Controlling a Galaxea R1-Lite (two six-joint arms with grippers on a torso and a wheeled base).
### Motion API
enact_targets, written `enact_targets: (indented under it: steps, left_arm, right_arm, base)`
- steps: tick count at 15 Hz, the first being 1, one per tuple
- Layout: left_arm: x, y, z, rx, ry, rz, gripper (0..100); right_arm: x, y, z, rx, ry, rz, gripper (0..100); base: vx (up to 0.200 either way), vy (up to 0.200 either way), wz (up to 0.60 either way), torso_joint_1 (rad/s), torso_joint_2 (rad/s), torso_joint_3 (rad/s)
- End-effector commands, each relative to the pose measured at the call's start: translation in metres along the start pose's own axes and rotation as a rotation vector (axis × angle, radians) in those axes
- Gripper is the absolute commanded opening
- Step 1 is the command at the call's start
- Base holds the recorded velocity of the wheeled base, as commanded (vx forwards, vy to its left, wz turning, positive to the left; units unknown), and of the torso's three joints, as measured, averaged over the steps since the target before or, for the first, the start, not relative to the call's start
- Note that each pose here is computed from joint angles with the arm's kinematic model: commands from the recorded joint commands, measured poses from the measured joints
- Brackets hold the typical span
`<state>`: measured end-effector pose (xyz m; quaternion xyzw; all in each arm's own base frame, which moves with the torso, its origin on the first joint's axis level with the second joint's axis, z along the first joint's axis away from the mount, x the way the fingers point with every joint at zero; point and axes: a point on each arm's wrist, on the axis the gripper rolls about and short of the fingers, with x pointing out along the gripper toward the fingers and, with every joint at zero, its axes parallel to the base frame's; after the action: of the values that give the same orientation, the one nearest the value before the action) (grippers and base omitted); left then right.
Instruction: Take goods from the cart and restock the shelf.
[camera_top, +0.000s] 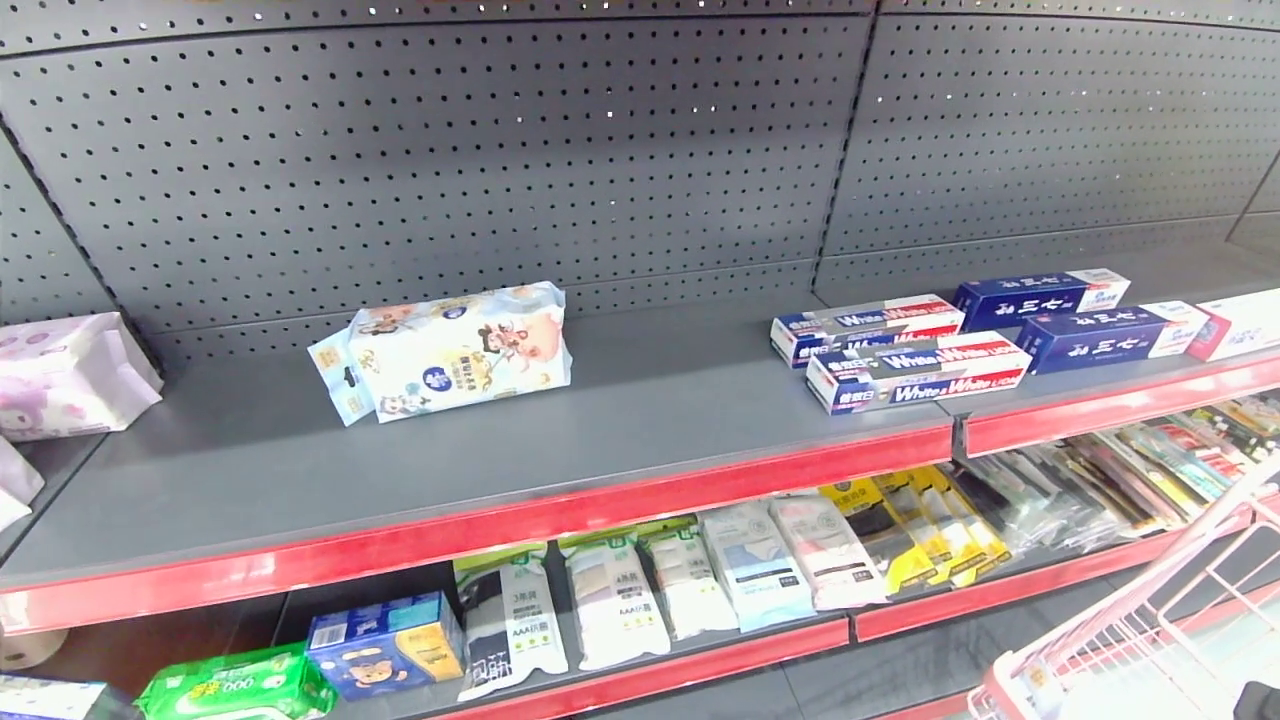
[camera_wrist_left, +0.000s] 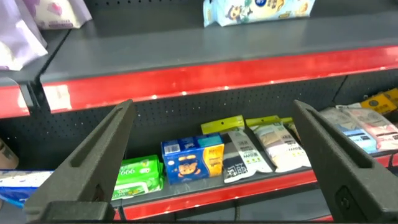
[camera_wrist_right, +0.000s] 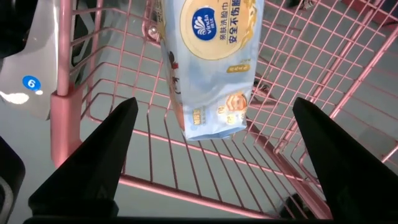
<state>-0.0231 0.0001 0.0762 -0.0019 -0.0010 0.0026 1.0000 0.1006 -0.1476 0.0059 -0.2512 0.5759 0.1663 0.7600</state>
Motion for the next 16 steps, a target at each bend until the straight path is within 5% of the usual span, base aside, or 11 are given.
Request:
enact_targets:
  steps: [1, 10, 16]
  left_arm:
    - [0.0000, 0.0000, 0.0000, -0.001, 0.000, 0.001, 100]
    - [0.0000, 0.0000, 0.0000, -0.001, 0.000, 0.001, 100]
    - [0.0000, 0.0000, 0.0000, -0.001, 0.000, 0.001, 100]
  right_arm:
    - [-0.0006, 0.0002, 0.0001, -0.005, -0.001, -0.002, 100]
    - [-0.0003, -0.0052, 0.0001, -0.028, -0.005, -0.023, 100]
    - [0.0002, -0.0074, 0.0007, -0.034, -0.038, -0.043, 100]
  base:
    - [0.000, 0.000, 0.00, -0.173, 0.37, 0.193]
    - [0.000, 0.000, 0.00, -0.192, 0.44, 0.244]
    - [0.000, 0.000, 0.00, -0.039, 0.10, 0.059]
